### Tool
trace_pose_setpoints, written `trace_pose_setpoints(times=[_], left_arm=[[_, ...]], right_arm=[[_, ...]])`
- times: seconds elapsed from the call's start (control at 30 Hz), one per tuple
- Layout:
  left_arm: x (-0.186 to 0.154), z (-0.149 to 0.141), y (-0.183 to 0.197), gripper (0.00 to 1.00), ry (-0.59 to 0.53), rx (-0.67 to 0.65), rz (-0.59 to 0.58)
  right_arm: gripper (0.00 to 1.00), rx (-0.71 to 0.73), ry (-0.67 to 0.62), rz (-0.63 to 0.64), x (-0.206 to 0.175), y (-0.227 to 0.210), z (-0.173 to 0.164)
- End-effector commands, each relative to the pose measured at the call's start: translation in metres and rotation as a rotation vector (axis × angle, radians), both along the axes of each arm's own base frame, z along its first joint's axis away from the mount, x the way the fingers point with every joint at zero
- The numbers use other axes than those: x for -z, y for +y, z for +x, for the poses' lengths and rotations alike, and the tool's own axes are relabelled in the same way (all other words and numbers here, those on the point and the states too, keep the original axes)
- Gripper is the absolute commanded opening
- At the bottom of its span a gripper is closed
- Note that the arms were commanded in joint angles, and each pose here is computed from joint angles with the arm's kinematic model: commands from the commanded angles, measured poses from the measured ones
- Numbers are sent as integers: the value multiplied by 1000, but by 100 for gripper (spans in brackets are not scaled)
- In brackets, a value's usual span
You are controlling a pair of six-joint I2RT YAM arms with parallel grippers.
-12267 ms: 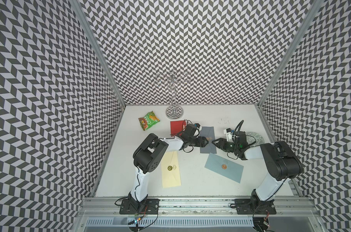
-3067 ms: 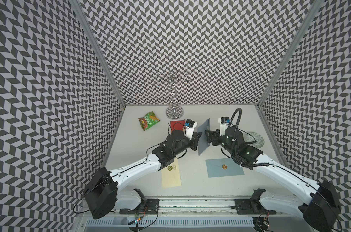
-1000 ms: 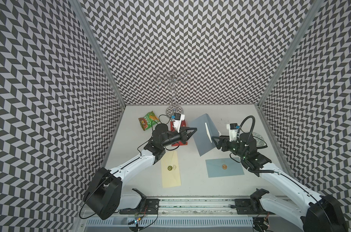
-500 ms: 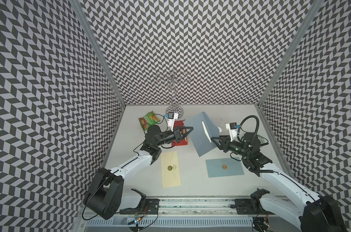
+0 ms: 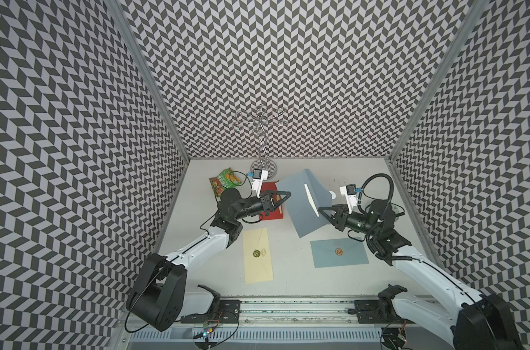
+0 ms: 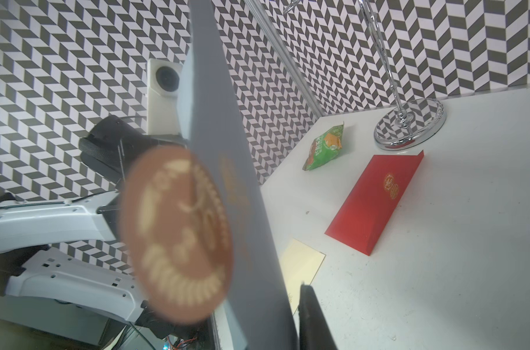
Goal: Open the envelope
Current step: Open the envelope flap on the envelope, then place the envelope at the center of the board.
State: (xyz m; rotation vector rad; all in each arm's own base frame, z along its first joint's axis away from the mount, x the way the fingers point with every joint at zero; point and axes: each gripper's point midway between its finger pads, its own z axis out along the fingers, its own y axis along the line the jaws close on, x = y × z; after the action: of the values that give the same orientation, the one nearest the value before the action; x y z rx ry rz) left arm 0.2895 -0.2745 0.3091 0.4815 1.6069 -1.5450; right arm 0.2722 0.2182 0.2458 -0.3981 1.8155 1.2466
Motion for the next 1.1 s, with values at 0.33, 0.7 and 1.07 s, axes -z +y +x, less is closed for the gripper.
trace_pose_setpoints(times=[0.33, 0.7, 1.07], left_arm=[[34, 28, 13, 50, 81, -182, 108], [43, 31, 29, 50, 82, -287, 160], [45, 27, 33, 50, 81, -302, 165]], right_arm=[[0, 358, 106, -72, 32, -43, 47], [0, 257, 463, 20, 119, -43, 84], [0, 225, 562, 0, 167, -14, 119]])
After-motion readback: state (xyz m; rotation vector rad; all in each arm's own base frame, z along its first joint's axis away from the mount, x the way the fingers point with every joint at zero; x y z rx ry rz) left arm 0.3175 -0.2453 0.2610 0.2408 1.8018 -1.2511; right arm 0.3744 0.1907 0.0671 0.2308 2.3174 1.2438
